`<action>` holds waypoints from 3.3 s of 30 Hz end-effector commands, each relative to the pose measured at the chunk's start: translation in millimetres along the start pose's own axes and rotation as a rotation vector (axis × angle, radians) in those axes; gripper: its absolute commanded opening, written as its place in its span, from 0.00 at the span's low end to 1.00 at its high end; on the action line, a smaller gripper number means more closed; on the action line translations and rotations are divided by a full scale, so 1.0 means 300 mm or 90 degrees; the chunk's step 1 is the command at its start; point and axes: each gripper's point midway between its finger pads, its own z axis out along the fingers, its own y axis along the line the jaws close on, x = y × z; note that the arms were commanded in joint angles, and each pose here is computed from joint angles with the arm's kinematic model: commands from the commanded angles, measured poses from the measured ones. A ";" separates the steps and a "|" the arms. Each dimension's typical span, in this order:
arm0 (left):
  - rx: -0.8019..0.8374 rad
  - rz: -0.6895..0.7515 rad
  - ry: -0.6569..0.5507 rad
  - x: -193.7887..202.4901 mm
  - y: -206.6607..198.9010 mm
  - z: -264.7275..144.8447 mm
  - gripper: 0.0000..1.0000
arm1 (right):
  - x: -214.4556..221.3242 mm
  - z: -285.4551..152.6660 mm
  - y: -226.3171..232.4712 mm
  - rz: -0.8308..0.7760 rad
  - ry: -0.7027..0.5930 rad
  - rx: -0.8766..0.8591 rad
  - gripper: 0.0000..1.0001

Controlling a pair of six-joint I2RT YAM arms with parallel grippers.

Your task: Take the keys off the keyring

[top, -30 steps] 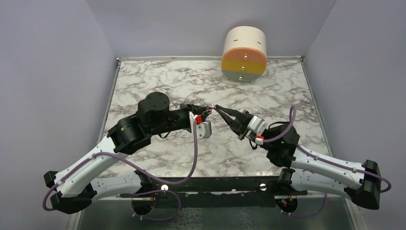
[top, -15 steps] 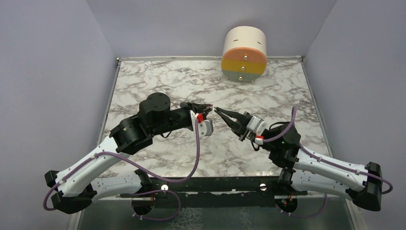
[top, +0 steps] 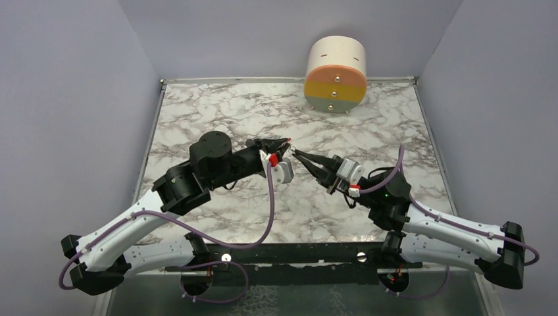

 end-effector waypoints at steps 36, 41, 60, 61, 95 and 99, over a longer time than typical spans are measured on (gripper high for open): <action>-0.124 0.000 -0.028 -0.015 0.102 -0.011 0.00 | -0.068 0.123 0.157 0.091 -0.049 -0.163 0.02; -0.131 0.008 -0.045 -0.030 0.106 -0.023 0.00 | -0.040 0.112 0.149 0.099 -0.010 -0.154 0.17; -0.150 0.026 -0.087 -0.036 0.094 -0.018 0.00 | -0.185 -0.064 -0.143 0.144 -0.046 0.115 0.31; -0.152 0.027 -0.094 -0.037 0.090 -0.016 0.00 | -0.186 -0.065 -0.152 0.159 -0.050 0.129 0.30; -0.137 0.056 -0.182 -0.108 0.052 -0.097 0.00 | -0.145 0.200 0.008 0.377 0.184 -0.063 0.34; -0.133 0.060 -0.182 -0.109 0.049 -0.109 0.00 | -0.105 0.206 -0.049 0.384 0.189 -0.052 0.32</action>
